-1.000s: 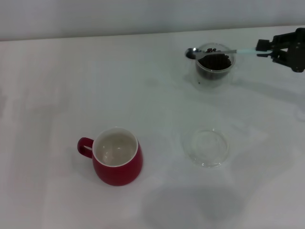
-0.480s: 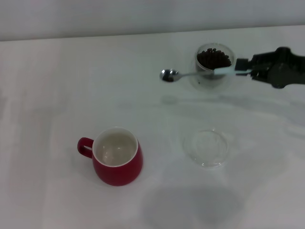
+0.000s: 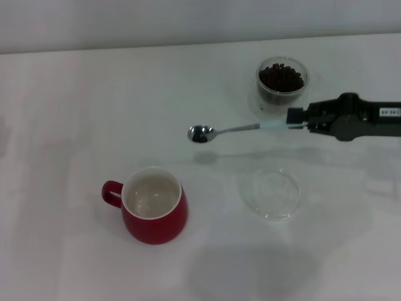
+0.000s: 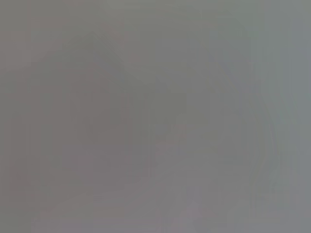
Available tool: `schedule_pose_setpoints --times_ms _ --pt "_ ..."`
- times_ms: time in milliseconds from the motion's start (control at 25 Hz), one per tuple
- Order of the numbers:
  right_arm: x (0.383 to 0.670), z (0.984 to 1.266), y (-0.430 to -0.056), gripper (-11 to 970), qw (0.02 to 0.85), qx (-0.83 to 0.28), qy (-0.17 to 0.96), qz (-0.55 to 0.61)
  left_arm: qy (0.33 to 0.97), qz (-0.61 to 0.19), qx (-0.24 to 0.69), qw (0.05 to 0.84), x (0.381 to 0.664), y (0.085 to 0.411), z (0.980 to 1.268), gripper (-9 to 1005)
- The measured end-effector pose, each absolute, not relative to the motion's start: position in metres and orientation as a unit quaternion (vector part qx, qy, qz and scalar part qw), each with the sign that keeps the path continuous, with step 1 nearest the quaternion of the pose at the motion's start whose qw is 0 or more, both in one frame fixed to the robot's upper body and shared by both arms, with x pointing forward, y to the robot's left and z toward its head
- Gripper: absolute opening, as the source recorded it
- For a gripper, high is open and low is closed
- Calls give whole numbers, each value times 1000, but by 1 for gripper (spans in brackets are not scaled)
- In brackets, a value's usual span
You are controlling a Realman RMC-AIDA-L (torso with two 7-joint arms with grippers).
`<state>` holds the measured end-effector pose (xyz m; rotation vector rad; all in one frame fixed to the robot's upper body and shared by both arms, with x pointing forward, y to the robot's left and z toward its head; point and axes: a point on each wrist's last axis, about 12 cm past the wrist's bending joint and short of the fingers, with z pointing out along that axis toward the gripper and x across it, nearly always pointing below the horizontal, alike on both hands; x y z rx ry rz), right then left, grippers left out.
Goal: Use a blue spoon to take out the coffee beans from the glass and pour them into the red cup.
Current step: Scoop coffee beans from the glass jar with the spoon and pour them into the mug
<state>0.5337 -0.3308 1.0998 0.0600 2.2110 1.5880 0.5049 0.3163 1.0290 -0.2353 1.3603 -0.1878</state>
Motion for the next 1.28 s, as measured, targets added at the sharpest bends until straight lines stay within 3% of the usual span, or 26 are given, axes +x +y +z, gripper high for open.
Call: schedule_pose_setpoints --times_ms 1280 --pt "535 1083 -274 146 213 -93 778 584 628 -99 -116 763 506 310 1028 893"
